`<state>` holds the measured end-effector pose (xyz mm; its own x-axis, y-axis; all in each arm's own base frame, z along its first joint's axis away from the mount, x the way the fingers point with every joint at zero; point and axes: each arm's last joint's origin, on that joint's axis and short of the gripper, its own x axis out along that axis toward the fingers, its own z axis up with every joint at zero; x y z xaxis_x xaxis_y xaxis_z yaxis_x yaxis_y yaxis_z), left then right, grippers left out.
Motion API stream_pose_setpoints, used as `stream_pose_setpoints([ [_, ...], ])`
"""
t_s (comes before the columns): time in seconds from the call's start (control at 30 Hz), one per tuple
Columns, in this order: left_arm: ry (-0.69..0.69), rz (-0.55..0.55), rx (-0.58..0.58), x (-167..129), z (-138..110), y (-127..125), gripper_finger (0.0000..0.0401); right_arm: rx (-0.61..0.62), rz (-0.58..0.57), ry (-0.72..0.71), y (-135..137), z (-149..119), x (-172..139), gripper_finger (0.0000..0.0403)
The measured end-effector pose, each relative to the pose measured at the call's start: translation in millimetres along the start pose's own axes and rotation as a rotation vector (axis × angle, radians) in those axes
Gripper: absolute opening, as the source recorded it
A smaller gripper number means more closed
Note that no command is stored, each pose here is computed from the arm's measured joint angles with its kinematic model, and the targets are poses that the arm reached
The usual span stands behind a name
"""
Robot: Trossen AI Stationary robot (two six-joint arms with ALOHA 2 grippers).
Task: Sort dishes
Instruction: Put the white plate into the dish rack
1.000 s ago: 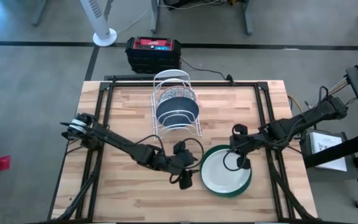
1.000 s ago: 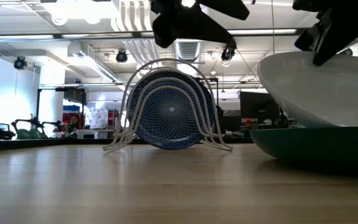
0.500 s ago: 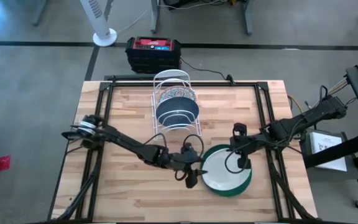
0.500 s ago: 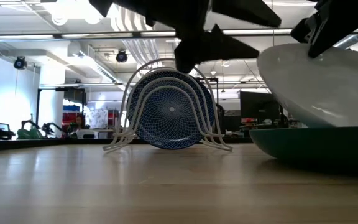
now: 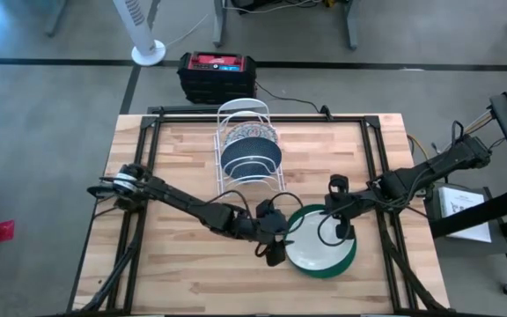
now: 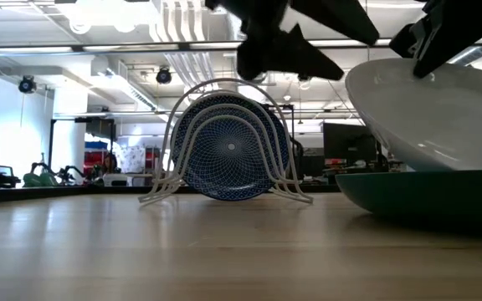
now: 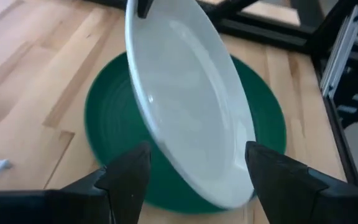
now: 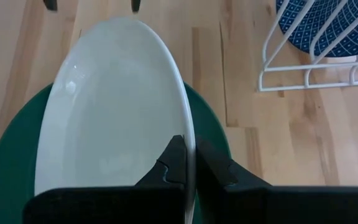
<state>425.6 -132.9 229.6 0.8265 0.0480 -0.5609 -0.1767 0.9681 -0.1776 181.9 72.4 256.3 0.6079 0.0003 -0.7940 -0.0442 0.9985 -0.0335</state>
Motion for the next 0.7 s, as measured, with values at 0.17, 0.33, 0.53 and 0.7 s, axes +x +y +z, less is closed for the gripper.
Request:
stream_pose_setpoints([
  [0.17, 0.044, 0.034, -0.007, 3.2, -0.2, 2.8, 0.0252, -0.009, 0.000, -0.001, 0.0, 0.1, 0.0, 0.0000],
  [0.33, 0.020, -0.018, -0.033, 23.0, -6.2, 6.9, 0.0252, -0.012, 0.001, -0.003, 0.1, 0.3, 0.0, 0.0000],
  [0.53, -0.005, -0.080, -0.055, 54.6, -20.0, 11.1, 0.0252, -0.016, 0.009, -0.002, 0.6, 0.3, -0.2, 0.0000],
  [0.7, -0.011, -0.085, -0.048, 63.0, -25.3, 12.3, 0.0222, -0.015, 0.002, -0.021, 2.1, 2.3, -1.7, 0.0000],
])
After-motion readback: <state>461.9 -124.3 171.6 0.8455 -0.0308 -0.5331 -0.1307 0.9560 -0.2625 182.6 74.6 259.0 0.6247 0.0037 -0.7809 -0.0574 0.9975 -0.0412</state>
